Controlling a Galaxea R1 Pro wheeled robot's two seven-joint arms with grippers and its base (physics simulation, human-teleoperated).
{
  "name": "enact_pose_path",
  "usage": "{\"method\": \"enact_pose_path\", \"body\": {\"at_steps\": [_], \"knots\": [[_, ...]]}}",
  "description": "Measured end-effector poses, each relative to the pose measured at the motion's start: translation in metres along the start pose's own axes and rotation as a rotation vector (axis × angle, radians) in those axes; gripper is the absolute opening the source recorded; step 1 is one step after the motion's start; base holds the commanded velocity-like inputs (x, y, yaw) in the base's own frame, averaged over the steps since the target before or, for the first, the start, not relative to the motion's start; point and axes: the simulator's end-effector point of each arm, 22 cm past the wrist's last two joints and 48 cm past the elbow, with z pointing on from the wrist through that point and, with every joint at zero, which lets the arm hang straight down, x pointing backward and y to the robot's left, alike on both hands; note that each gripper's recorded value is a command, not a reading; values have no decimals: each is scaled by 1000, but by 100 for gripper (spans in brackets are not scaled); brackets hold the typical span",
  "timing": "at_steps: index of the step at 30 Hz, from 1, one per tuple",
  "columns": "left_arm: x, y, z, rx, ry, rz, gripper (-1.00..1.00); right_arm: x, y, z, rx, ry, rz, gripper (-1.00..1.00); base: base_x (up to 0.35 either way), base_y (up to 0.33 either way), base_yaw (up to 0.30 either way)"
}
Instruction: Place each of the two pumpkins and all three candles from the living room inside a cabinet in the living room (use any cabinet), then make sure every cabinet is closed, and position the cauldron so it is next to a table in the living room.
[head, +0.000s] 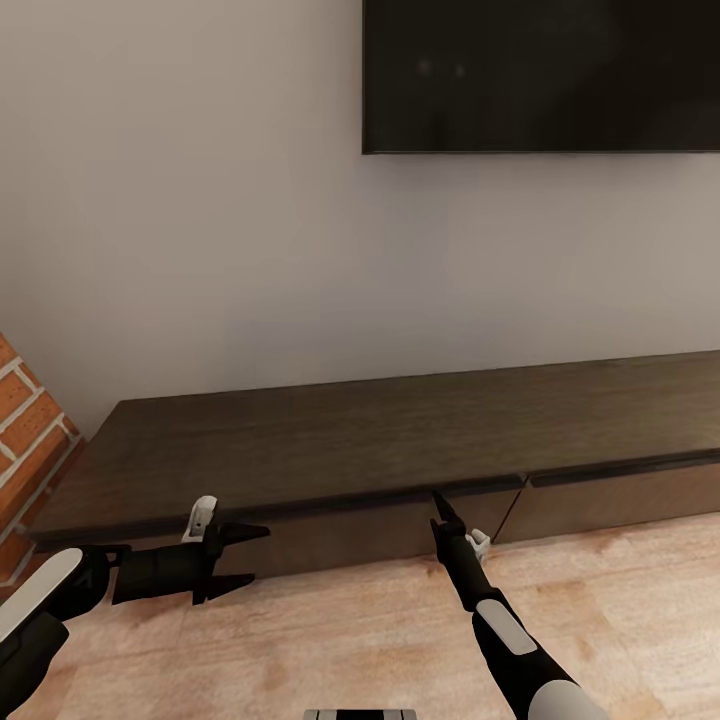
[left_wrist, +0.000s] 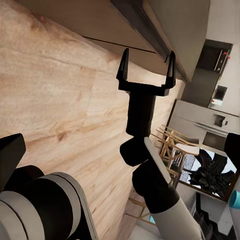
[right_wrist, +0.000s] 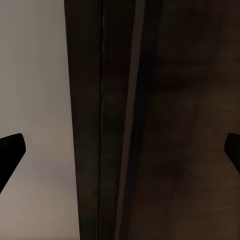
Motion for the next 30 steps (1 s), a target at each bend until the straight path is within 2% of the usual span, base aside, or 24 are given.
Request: {"method": "enact_pose_path", "body": {"at_steps": [30], "knots": [[1,0,1,-1,2,0,100,0,0,0,1,-2,1,100,45,-16,0]]}}
